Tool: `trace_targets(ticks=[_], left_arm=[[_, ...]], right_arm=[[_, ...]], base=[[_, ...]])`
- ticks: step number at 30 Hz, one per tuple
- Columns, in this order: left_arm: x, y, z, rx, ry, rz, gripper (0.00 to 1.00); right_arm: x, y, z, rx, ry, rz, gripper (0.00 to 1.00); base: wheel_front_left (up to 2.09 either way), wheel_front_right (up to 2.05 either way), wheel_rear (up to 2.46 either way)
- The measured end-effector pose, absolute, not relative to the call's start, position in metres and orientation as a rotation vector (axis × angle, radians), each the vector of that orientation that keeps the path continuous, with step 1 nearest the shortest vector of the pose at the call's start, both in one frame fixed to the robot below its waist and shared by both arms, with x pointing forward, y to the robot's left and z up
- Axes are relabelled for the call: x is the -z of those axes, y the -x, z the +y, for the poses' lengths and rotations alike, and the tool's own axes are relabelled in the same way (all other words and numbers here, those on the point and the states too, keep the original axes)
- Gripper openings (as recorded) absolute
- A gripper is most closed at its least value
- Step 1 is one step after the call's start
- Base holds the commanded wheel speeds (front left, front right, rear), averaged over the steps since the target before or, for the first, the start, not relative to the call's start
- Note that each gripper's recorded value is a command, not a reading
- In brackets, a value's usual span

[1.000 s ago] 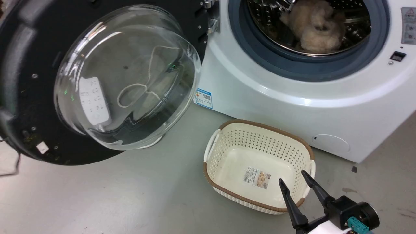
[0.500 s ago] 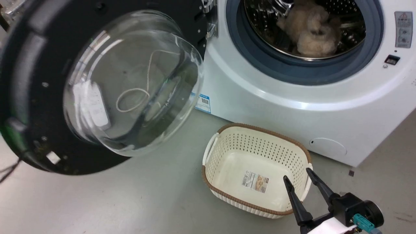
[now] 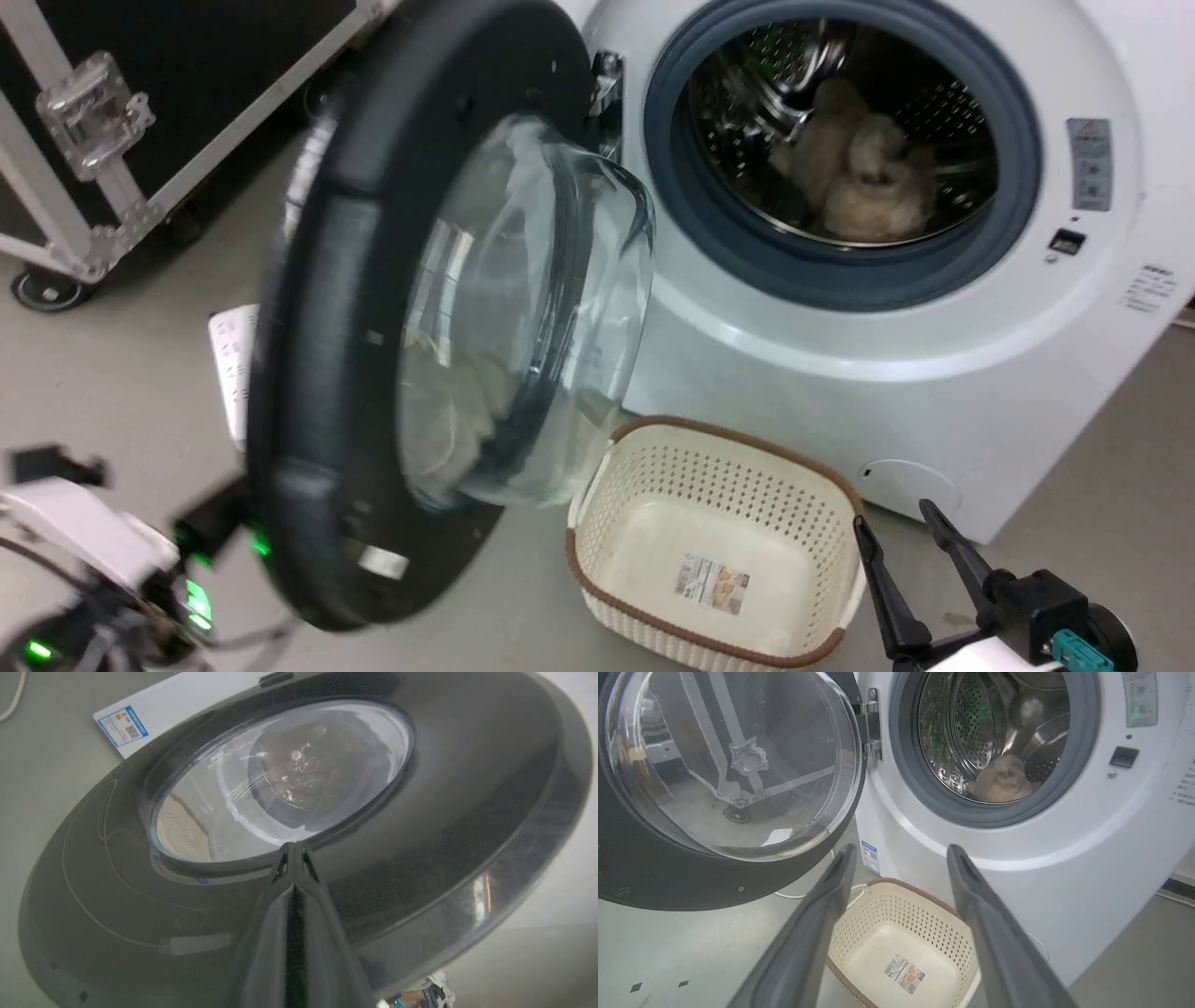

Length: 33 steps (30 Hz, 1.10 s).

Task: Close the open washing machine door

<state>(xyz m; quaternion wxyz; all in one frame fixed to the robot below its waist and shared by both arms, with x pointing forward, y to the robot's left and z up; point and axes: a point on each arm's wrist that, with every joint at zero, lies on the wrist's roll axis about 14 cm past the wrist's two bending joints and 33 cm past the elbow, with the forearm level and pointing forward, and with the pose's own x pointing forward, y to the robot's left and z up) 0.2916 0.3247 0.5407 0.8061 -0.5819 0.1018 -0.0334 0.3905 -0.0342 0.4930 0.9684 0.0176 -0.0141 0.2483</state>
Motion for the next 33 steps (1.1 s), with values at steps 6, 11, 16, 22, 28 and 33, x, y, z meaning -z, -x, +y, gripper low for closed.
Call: trace_targets(ticks=[6, 11, 16, 22, 28, 33], left_arm=[[-0.531, -0.293, 0.252, 0.232, 1.245, 0.341, 0.00], [-0.530, -0.307, 0.186, 0.383, 1.341, 0.394, 0.00], [-0.529, -0.335, 0.120, 0.461, 1.472, 0.417, 0.00], [-0.535, -0.385, 0.061, 0.506, 1.559, 0.417, 0.00], [-0.539, -0.442, 0.009, 0.535, 1.563, 0.437, 0.00], [-0.528, -0.484, -0.025, 0.516, 1.557, 0.461, 0.00]], right_arm=[[-0.500, -0.387, -0.056, -0.439, -0.024, -0.052, 1.00], [-0.502, -0.385, -0.086, -0.352, -0.015, -0.060, 1.00], [-0.498, -0.378, -0.120, -0.254, -0.009, -0.044, 1.00], [-0.491, -0.368, -0.167, -0.112, -0.004, -0.024, 1.00], [-0.482, -0.356, -0.210, 0.025, -0.001, 0.007, 1.00], [-0.467, -0.342, -0.238, 0.122, -0.023, 0.059, 1.00]], base=[[0.00, 0.00, 0.00], [0.00, 0.00, 0.00], [0.00, 0.00, 0.00], [0.00, 0.00, 0.00], [0.00, 0.00, 0.00], [0.00, 0.00, 0.00]])
